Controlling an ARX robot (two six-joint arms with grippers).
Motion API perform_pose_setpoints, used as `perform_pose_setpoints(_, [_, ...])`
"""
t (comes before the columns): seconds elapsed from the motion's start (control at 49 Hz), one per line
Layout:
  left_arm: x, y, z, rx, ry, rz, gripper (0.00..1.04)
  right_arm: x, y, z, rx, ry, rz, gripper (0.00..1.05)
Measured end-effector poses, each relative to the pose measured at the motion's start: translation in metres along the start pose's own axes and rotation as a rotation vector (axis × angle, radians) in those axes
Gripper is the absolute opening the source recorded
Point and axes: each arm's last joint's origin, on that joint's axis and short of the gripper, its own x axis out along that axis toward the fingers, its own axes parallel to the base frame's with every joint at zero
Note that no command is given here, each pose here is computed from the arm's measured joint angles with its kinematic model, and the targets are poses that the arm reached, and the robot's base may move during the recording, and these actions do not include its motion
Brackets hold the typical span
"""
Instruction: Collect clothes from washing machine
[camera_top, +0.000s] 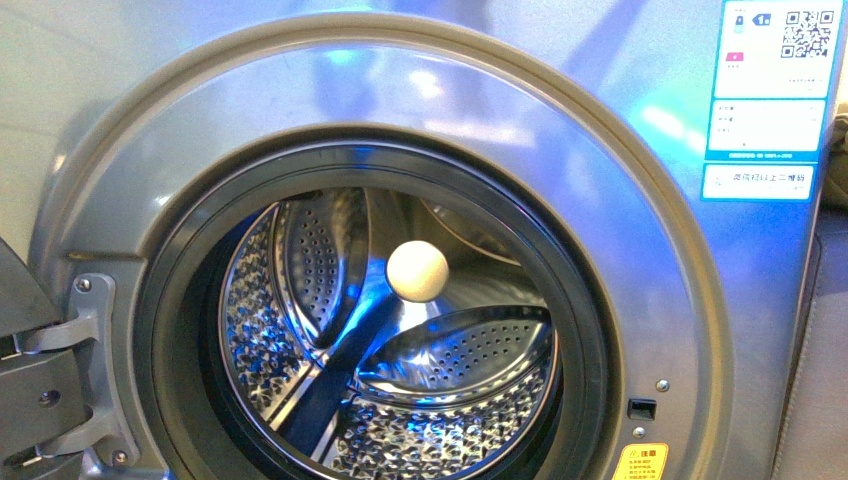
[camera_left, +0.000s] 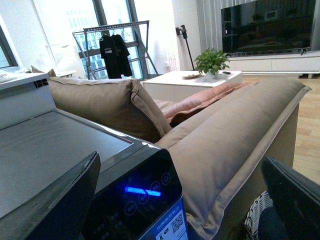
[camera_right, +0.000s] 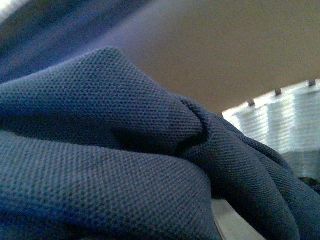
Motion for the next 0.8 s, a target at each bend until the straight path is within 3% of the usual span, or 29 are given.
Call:
perform_pose_setpoints(0.061, [0.000,0.000,0.000,0.000,0.000,0.000,0.98,0.006,-0.014,-0.029,0.037,0.098,-0.053,0.06])
perform_pose_setpoints(0.163, [0.000,0.000,0.000,0.000,0.000,0.000,0.98,0.017,-0.038,-0.074,0.162,0.290,-0.154,0.29])
perform_pose_setpoints(0.327, [0.000,0.000,0.000,0.000,0.000,0.000,0.98,0.015,-0.048,-0.103,0.220,0.399,-0.204,0.55])
perform_pose_setpoints(0.469, [0.000,0.000,0.000,0.000,0.000,0.000,0.98,0.011,-0.042,-0.095,0.191,0.359,-0.174,0.76])
perform_pose_setpoints(0.612, [0.000,0.000,0.000,0.000,0.000,0.000,0.98,0.004,-0.019,-0.070,0.126,0.242,-0.108,0.99])
perform_pose_setpoints(0.796, [0.000,0.000,0.000,0.000,0.000,0.000,0.98,-0.013,0.033,-0.032,0.032,0.039,0.020,0.97])
